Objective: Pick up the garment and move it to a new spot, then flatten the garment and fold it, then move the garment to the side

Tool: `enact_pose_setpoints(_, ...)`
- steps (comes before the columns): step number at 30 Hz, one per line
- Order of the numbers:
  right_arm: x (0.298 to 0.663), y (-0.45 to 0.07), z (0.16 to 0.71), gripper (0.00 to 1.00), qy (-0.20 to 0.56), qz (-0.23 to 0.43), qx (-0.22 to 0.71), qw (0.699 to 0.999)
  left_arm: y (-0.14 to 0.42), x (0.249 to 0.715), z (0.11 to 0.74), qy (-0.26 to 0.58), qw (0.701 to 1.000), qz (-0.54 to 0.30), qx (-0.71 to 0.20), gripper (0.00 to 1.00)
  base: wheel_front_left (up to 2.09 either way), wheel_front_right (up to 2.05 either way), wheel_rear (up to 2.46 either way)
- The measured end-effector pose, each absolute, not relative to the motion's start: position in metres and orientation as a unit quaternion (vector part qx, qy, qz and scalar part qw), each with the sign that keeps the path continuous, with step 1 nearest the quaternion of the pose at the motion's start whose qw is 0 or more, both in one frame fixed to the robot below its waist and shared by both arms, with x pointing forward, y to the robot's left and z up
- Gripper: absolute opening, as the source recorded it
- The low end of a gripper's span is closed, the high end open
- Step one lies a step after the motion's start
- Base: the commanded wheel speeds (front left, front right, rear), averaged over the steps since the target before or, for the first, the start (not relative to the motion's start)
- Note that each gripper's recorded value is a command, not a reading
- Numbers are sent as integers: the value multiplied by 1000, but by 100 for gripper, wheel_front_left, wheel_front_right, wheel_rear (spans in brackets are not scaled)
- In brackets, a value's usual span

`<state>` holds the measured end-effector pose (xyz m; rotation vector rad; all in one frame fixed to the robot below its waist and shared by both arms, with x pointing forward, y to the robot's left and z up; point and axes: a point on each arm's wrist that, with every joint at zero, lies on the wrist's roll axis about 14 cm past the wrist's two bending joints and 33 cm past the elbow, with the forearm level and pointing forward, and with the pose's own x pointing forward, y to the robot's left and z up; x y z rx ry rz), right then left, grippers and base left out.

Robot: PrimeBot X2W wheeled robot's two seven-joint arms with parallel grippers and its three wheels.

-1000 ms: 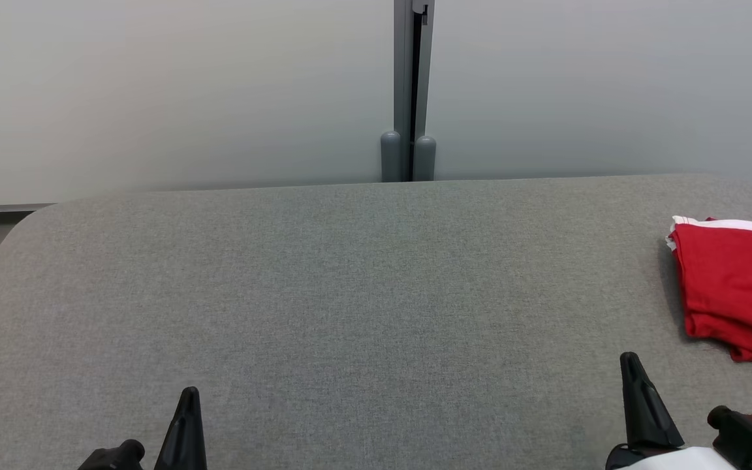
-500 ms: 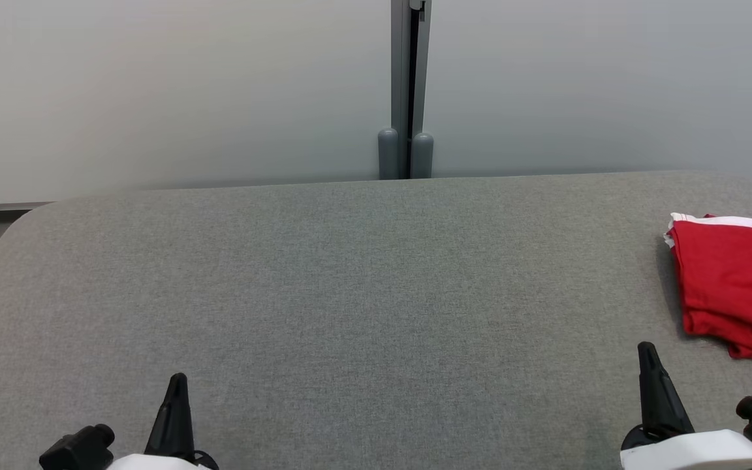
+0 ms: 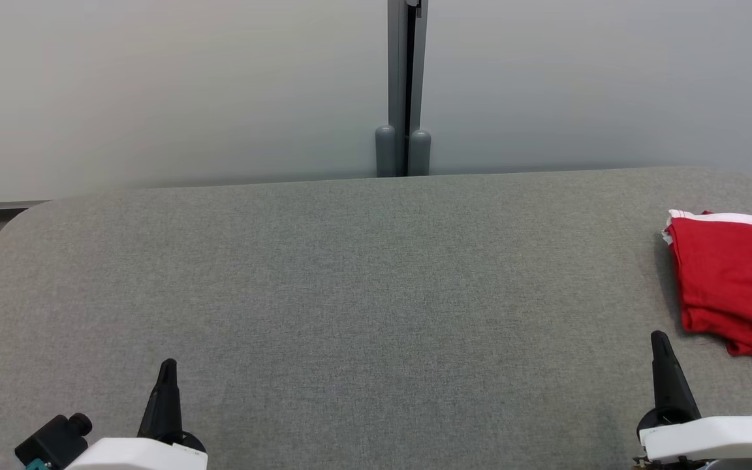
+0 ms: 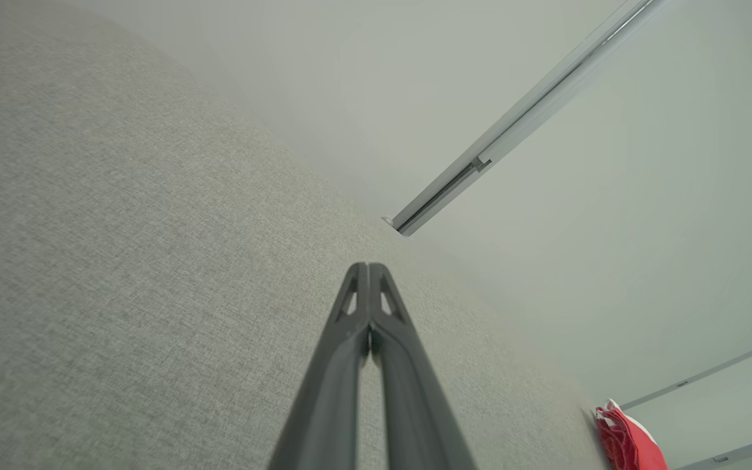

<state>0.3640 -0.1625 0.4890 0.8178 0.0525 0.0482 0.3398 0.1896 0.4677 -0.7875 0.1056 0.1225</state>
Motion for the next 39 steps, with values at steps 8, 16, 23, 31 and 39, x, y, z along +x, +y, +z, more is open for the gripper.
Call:
enact_pose_setpoints(8,366,-169,489,0,28,13,441,897,191,345,470,51,899,58,-430,0,0,0,0)
enact_pose_setpoints(16,370,-173,491,0,26,8,482,876,192,350,472,49,878,55,-473,0,0,0,0)
enact_pose_setpoints(23,372,-176,491,0,27,3,514,858,193,355,475,46,860,51,-506,0,0,0,0)
enact_pose_setpoints(31,375,-180,493,0,25,-1,547,837,194,360,479,42,838,46,-543,0,0,0,0)
enact_pose_setpoints(39,378,-183,495,0,23,-3,578,816,194,366,484,35,817,39,-575,0,0,0,0)
